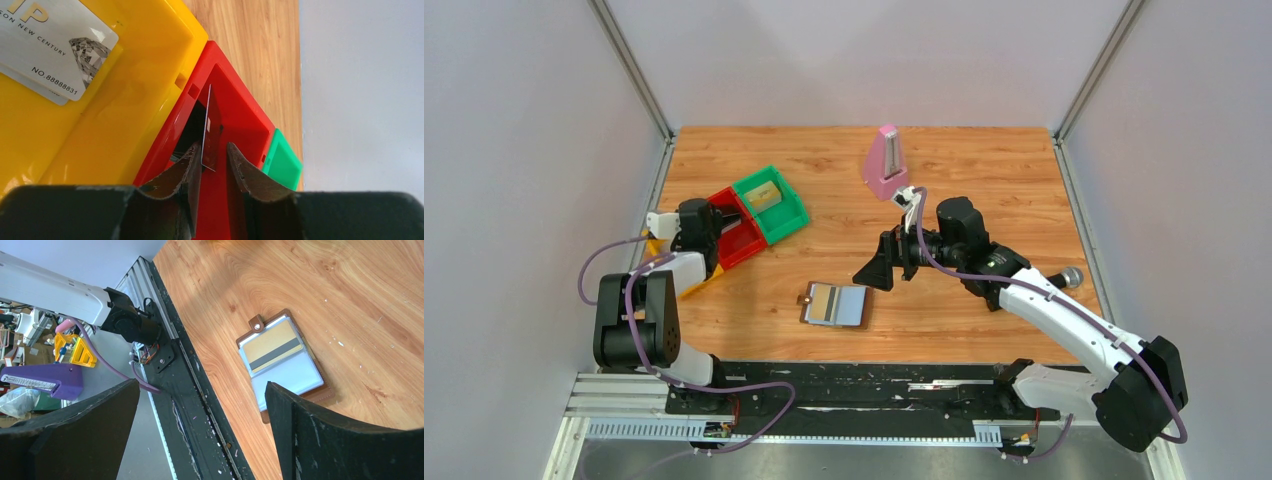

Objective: Take the credit cards out of the card holder
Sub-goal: Place the credit card in the storage box.

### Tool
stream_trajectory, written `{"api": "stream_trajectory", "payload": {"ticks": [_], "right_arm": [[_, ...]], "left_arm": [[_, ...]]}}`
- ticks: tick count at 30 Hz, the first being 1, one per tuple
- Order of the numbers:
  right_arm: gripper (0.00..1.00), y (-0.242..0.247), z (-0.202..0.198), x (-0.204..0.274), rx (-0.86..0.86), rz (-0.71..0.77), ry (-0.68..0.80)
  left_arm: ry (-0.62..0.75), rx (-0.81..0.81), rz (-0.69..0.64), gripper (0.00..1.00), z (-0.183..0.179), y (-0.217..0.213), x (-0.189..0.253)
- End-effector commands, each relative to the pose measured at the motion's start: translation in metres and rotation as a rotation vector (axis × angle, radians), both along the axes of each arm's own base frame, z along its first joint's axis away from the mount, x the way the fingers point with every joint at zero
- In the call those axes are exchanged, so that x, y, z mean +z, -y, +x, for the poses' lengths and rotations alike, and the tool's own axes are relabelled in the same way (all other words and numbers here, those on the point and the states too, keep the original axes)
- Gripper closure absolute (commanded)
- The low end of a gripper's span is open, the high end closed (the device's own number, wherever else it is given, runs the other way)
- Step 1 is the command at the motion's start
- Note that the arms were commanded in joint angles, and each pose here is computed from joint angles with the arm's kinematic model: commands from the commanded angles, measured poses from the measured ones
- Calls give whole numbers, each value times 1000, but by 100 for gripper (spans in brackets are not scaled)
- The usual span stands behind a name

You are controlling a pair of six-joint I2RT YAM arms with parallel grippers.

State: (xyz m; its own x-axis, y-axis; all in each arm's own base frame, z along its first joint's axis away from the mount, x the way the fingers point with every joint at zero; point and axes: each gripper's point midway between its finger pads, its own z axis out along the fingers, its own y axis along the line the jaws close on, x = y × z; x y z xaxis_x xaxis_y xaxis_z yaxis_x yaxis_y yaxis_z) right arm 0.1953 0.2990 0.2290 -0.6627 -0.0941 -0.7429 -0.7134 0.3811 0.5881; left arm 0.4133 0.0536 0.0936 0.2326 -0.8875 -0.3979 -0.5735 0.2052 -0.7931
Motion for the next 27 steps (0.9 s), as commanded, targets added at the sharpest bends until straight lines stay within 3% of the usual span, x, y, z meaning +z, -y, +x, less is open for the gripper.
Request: {"api": "stream_trajectory", "payload": {"ticks": [1,27], "right_arm": [[0,-2,3,27,6,45,79],[0,-1,5,29,6,42,110]], "left_arm": [[20,13,32,68,7,-6,17],[-23,-2,15,62,11,-3,10]]}}
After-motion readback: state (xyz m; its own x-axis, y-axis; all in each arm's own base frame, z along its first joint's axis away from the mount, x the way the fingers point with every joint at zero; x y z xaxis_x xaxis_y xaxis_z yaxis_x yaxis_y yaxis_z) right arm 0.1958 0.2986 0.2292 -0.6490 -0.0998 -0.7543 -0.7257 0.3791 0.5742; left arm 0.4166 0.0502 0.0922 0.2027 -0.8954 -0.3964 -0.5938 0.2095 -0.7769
